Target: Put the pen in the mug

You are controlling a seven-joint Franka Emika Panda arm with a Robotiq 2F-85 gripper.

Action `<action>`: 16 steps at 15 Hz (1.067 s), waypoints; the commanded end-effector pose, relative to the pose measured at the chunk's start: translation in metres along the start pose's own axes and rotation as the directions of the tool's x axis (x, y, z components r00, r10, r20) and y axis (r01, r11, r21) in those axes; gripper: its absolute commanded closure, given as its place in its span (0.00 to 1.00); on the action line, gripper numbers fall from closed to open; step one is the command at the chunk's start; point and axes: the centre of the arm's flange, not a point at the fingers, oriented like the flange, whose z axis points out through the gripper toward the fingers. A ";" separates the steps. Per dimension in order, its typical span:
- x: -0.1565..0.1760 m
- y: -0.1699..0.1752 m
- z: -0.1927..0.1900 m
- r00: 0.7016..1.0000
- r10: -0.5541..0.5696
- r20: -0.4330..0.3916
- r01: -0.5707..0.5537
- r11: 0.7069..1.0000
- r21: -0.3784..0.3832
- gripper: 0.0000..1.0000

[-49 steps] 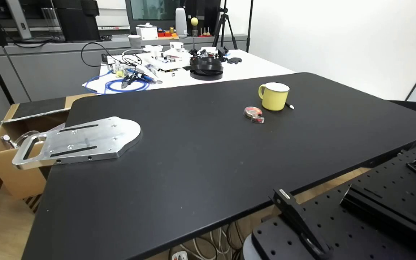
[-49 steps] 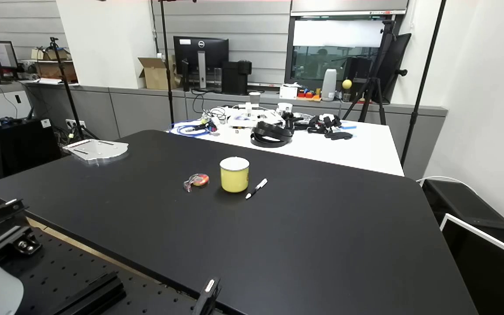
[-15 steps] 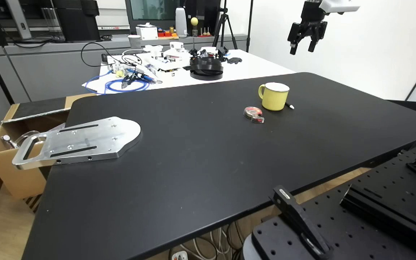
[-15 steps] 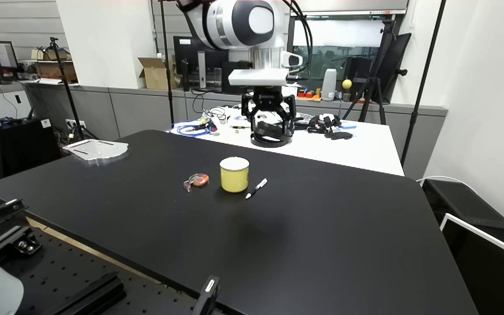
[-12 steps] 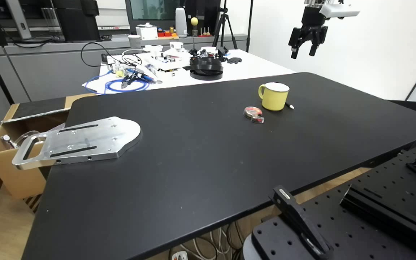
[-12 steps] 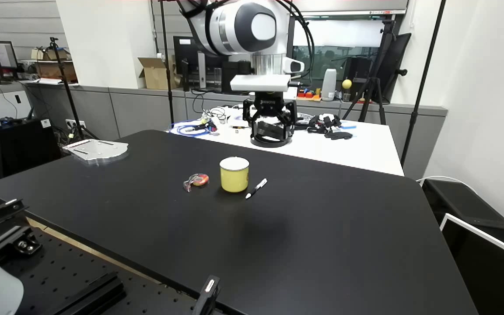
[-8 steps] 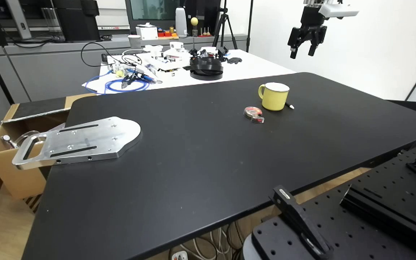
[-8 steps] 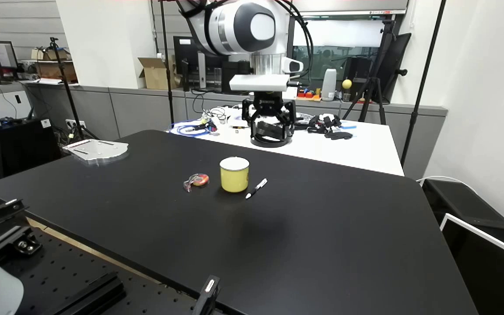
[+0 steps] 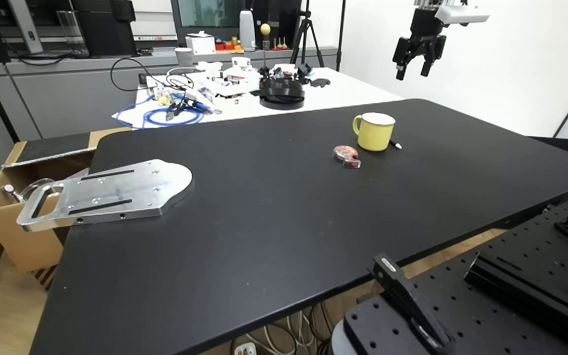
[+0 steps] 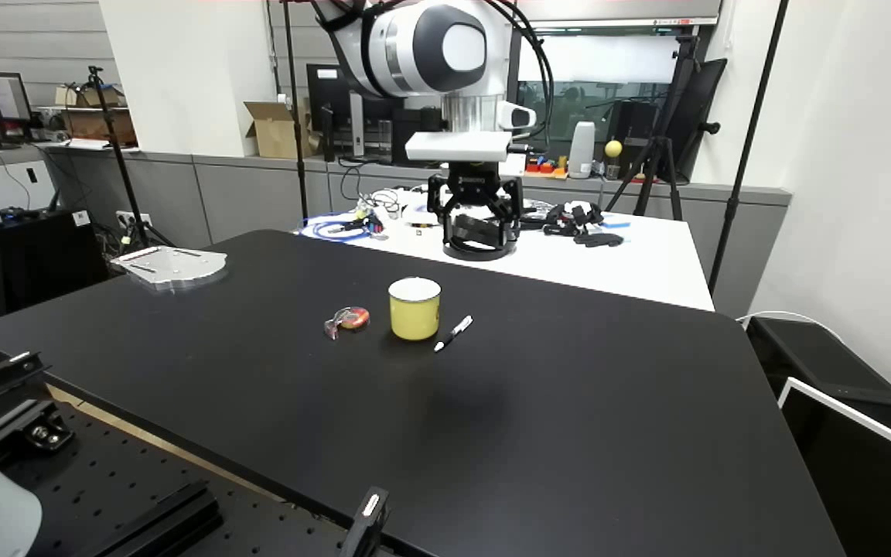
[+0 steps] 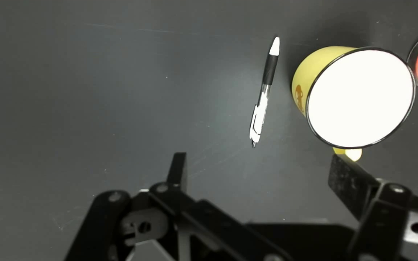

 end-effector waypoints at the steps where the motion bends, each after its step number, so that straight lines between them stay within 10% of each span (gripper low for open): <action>1: 0.000 0.000 0.000 1.000 0.000 0.000 0.000 1.000 0.000 0.00; 16: -0.007 0.023 0.076 0.995 0.051 0.088 -0.051 0.999 0.003 0.00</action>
